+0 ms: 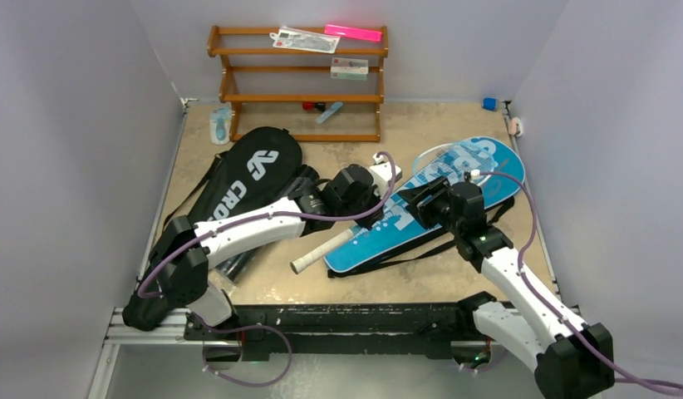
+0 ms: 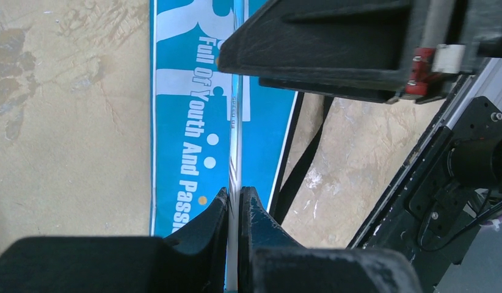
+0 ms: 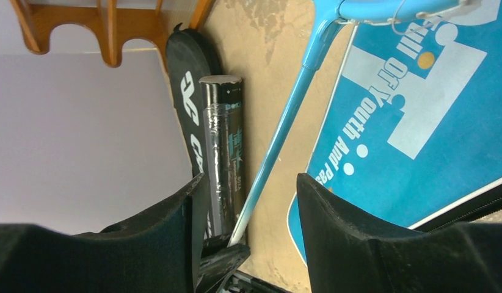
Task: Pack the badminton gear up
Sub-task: Pick up the racket from the center of the board.
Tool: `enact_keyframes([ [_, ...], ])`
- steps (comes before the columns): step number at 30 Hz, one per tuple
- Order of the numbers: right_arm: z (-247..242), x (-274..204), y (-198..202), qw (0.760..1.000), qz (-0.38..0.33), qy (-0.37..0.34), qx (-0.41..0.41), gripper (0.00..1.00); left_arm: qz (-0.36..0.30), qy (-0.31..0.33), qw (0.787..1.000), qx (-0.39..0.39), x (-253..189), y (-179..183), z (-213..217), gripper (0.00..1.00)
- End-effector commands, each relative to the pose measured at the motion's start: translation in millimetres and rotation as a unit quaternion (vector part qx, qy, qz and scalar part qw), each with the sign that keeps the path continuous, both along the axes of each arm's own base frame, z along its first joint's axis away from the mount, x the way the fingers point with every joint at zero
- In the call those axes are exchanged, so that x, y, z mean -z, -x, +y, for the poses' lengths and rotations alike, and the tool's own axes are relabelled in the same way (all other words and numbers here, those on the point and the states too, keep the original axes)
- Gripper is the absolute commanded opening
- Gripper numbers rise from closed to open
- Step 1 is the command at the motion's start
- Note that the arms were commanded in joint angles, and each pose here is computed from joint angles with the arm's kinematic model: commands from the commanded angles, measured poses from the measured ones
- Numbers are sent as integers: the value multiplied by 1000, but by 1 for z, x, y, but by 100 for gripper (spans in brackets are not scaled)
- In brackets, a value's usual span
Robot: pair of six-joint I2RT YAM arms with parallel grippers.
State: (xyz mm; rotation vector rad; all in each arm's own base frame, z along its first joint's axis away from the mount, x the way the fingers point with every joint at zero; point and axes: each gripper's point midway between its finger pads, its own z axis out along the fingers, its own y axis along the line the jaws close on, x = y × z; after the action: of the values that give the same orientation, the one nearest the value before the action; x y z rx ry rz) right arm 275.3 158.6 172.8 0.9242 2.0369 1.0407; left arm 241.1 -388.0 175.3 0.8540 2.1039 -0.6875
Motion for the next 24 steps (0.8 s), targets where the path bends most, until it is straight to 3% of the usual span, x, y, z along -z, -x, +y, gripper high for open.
enact_keyframes([
  [1,3,0,-8,1000,8,-13,7,55,-23,56,998,12,-33,-1,-18,0],
  [4,7,5,-8,1000,18,-18,0,45,-19,67,997,31,-36,5,-23,0],
  [6,11,7,-4,999,26,-27,-11,18,-16,70,997,42,-36,9,-25,0],
  [8,8,5,-4,999,21,-27,-4,1,-14,68,996,49,-34,12,-25,3],
  [12,-2,5,2,1000,16,3,7,0,-23,69,995,67,-39,19,-19,42],
  [14,-12,7,6,999,16,25,18,0,-36,70,994,73,-42,23,-12,53],
  [24,-41,17,64,993,40,110,-8,0,-81,50,995,16,-59,10,25,70],
])
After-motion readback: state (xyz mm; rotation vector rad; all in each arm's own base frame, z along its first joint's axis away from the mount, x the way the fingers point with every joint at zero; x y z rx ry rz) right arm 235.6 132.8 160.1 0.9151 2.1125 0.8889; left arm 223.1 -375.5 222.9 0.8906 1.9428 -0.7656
